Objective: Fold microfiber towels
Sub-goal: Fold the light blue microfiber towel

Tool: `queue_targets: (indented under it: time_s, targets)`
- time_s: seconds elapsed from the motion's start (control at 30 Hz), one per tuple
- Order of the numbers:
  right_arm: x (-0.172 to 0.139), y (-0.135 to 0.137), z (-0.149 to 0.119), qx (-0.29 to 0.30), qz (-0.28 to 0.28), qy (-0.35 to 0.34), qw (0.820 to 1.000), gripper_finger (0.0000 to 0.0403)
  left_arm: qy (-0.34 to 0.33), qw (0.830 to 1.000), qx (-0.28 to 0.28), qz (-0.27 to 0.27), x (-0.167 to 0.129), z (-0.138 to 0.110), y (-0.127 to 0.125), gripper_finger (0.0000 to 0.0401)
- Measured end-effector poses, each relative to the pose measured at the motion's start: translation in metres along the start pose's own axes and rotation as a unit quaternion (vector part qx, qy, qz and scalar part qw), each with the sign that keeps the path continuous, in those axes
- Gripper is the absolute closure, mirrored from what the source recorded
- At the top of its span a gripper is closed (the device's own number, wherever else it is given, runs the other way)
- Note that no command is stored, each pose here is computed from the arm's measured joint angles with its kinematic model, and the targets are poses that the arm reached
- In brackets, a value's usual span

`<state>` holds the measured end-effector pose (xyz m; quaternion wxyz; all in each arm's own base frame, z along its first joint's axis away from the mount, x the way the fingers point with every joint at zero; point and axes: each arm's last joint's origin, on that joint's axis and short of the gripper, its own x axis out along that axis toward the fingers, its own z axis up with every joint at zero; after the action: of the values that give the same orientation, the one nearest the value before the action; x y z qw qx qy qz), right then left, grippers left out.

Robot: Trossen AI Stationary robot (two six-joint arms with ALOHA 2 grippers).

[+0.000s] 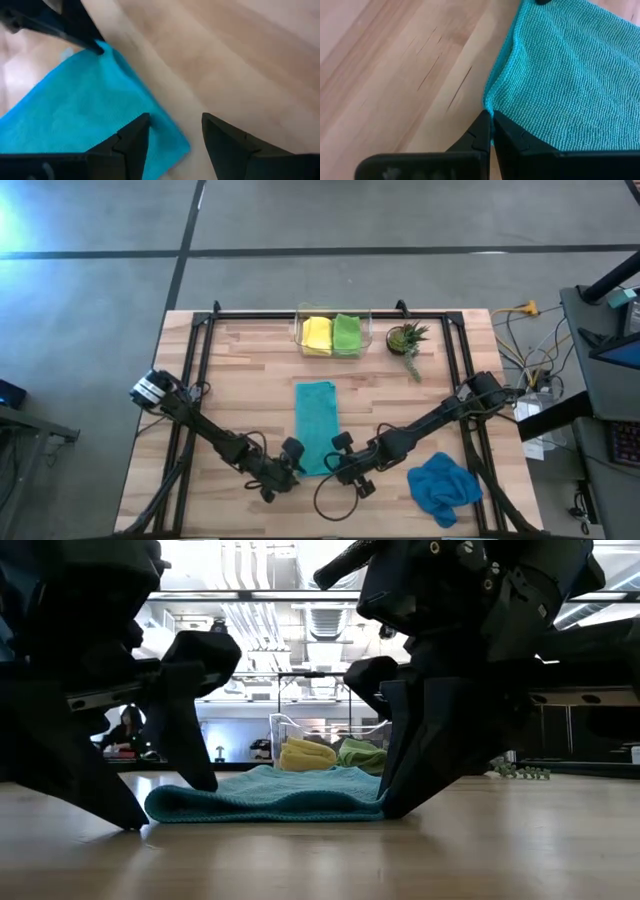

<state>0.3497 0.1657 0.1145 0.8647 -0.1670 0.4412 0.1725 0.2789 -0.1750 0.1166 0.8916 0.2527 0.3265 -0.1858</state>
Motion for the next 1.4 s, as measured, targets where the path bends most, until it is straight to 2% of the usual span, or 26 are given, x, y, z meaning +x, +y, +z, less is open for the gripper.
queue_targets:
  time_s: [0.33, 0.43, 0.53, 0.73, 0.8, 1.0, 1.13, 1.33, 1.4]
  targets:
    - [0.000, 0.000, 0.000, 0.002, 0.002, 0.000, 1.000, 0.0394, 0.031, 0.999, -0.019, 0.010, -0.002, -0.005, 0.001, 0.0234]
    - [0.000, 0.000, 0.000, 0.002, 0.004, 0.000, 1.000, 0.0394, 0.045, 0.999, -0.015, 0.007, -0.003, -0.007, 0.000, 0.0246]
    - [0.000, 0.000, 0.000, 0.002, 0.004, 0.000, 1.000, 0.0394, 0.063, 0.998, -0.010, 0.003, -0.003, -0.011, -0.001, 0.0277]
    - [0.000, 0.000, 0.000, 0.003, 0.004, 0.000, 1.000, 0.0394, 0.058, 0.998, -0.009, -0.007, -0.003, -0.006, -0.002, 0.0374]
    - [-0.001, 0.000, 0.001, 0.006, 0.004, -0.001, 1.000, 0.0394, 0.056, 0.998, -0.008, -0.005, -0.003, -0.003, -0.002, 0.0393]
    - [-0.011, -0.001, 0.004, 0.030, 0.007, -0.008, 0.999, 0.0394, 0.051, 0.999, -0.014, -0.005, -0.006, 0.002, 0.000, 0.0399]
    - [-0.025, -0.003, 0.009, 0.047, 0.009, -0.013, 0.999, 0.0394, 0.055, 0.997, -0.055, 0.003, -0.015, 0.004, 0.003, 0.0400]
    - [-0.050, -0.006, 0.019, 0.069, 0.016, -0.038, 0.997, 0.0394, 0.010, 0.992, -0.123, 0.006, -0.037, 0.017, 0.012, 0.0400]
    - [-0.057, -0.006, 0.021, 0.076, 0.021, -0.044, 0.996, 0.0394, -0.003, 0.991, -0.130, 0.000, -0.044, 0.020, 0.014, 0.0401]
